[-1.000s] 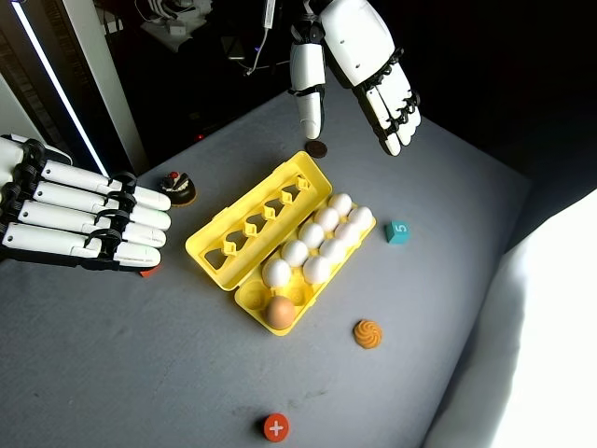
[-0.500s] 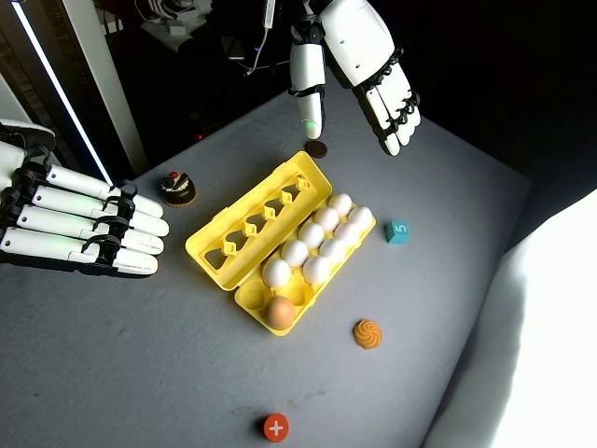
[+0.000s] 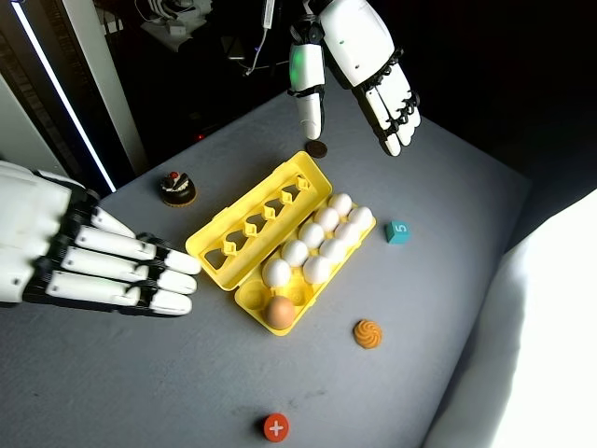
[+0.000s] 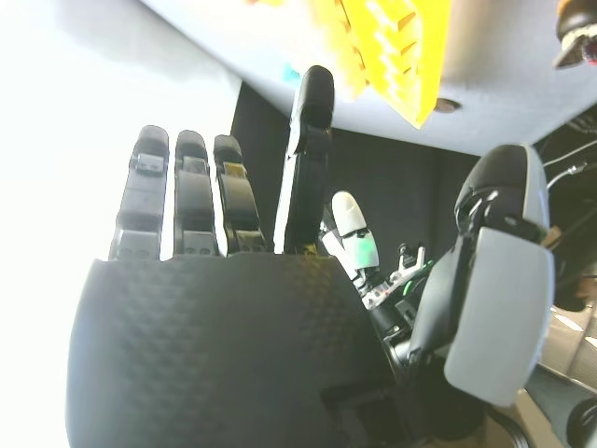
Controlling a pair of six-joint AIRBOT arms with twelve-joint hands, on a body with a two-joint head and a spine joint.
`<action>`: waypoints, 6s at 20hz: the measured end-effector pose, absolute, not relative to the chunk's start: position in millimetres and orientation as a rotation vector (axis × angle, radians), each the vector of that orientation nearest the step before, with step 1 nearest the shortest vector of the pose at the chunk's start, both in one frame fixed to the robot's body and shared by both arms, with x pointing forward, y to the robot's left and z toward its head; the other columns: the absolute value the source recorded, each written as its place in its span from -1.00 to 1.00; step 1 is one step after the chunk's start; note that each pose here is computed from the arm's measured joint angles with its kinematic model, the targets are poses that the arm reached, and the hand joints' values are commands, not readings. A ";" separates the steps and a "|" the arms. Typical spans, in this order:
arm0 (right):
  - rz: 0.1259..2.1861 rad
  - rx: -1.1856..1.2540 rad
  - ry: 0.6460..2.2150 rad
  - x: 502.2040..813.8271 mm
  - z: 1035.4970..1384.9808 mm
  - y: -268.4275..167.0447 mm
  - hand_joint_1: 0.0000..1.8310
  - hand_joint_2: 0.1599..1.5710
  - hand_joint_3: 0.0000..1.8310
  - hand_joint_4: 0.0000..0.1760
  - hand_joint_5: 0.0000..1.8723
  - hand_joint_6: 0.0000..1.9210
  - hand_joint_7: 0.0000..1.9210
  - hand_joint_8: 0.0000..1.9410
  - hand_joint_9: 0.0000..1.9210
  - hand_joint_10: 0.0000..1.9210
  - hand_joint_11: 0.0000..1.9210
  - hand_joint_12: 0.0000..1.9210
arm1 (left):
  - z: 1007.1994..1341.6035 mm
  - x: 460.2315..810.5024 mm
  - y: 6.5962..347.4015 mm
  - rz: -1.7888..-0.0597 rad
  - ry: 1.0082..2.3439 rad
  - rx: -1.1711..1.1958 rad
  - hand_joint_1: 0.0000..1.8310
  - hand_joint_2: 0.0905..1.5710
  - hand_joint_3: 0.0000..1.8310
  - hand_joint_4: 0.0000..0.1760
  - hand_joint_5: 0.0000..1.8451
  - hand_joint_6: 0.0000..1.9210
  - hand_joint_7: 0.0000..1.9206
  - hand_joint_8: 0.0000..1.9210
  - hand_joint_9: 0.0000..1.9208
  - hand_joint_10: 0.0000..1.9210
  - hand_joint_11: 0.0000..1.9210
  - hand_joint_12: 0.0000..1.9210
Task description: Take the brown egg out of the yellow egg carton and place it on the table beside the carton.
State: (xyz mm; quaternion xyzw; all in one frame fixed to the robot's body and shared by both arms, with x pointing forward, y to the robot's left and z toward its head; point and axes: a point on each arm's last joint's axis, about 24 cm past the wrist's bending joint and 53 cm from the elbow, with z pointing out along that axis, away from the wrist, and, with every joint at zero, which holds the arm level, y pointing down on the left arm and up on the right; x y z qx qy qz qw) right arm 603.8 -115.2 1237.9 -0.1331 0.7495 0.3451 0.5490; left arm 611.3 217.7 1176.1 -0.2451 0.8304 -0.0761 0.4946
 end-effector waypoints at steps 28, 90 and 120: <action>0.723 -0.448 1.672 714.9 1221.1 -75.6 -0.19 -0.14 -1.00 1.00 0.00 -0.97 -1.00 -1.00 -1.00 -1.00 -1.00 -1.00 | 1176.0 611.3 217.9 -0.184 2.013 -0.595 -1.00 0.51 -1.00 -1.00 -0.90 -1.00 -0.91 -0.99 -0.94 -0.99 -0.97 -0.98; 0.814 -0.410 1.614 768.9 1197.4 4.2 0.17 0.22 -1.00 1.00 0.27 -0.33 -0.89 -1.00 -1.00 -1.00 -1.00 -1.00 | 1175.7 610.2 216.2 -0.192 2.014 -0.598 -1.00 0.54 -1.00 -1.00 -0.86 -1.00 -0.87 -1.00 -0.90 -1.00 -1.00 -0.82; 0.748 -0.364 1.645 776.3 1195.2 -40.9 0.20 0.17 -1.00 1.00 0.38 -0.51 -0.83 -0.99 -1.00 -1.00 -1.00 -1.00 | 1175.5 610.1 216.1 -0.192 2.015 -0.599 -1.00 0.55 -1.00 -1.00 -0.89 -1.00 -0.90 -1.00 -0.91 -1.00 -1.00 -0.83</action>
